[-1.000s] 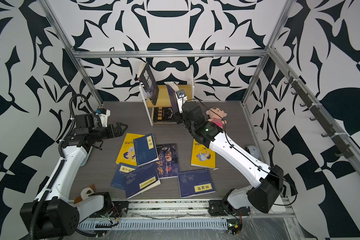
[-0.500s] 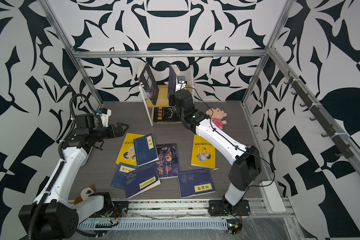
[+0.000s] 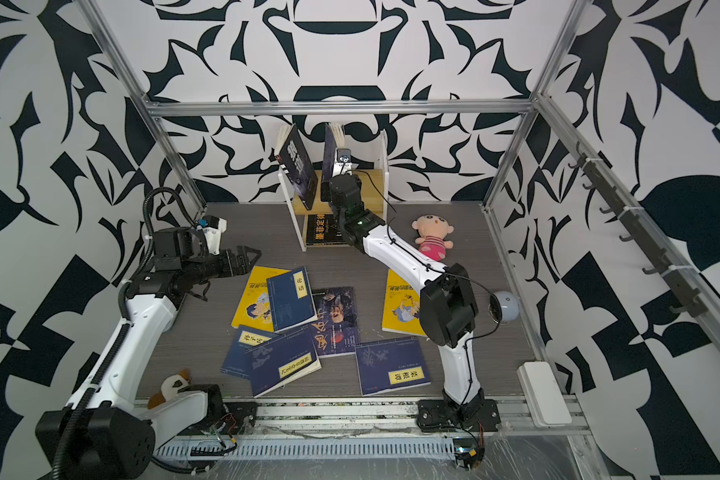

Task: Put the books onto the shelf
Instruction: 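Carry the upright purple book with the right gripper to the wooden shelf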

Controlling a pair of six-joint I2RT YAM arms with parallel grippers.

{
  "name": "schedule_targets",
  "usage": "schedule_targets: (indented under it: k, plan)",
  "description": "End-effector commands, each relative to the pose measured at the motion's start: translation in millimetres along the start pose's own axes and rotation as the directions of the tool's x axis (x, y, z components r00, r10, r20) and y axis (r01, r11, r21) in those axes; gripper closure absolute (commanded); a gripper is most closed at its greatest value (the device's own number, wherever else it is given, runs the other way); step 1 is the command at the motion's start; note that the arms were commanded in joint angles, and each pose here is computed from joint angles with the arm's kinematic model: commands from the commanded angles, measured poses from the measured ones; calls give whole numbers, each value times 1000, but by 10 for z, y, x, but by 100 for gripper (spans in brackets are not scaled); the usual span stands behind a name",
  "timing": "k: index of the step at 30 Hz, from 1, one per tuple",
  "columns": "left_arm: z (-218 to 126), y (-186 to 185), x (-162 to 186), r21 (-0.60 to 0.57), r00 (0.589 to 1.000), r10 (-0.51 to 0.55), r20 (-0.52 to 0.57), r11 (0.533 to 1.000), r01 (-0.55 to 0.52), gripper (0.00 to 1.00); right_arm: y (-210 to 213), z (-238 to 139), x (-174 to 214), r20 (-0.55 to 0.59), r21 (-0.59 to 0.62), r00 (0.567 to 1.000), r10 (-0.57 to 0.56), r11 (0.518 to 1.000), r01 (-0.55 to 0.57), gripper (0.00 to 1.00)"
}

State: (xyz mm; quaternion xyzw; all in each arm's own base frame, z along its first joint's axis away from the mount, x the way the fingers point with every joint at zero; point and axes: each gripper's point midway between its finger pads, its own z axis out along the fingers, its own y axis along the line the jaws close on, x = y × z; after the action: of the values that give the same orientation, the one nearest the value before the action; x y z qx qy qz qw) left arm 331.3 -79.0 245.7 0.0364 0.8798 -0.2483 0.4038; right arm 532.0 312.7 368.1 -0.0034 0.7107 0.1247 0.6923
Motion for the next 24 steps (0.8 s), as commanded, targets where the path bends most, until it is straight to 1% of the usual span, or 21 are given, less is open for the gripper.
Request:
schedule_targets:
  k: [1,7,15,21,24]
  plan:
    - [-27,-33,34,7,1000,25,4,1000,-25,1,206,-152,-771,196,-73,973,120,991,-108,100]
    - [-38,-39,37,7,999,32,5,999,-32,0,395,-142,-663,182,-95,978,101,992,-85,100]
    - [-49,-63,41,8,999,47,7,999,-47,0,495,-145,-555,157,-111,985,67,993,-50,99]
    - [-44,-83,52,14,999,51,2,999,-51,1,582,-79,-504,134,-130,991,27,991,-10,89]
    - [-43,-91,54,16,998,55,2,998,-55,1,655,-49,-491,120,-156,993,5,988,14,85]
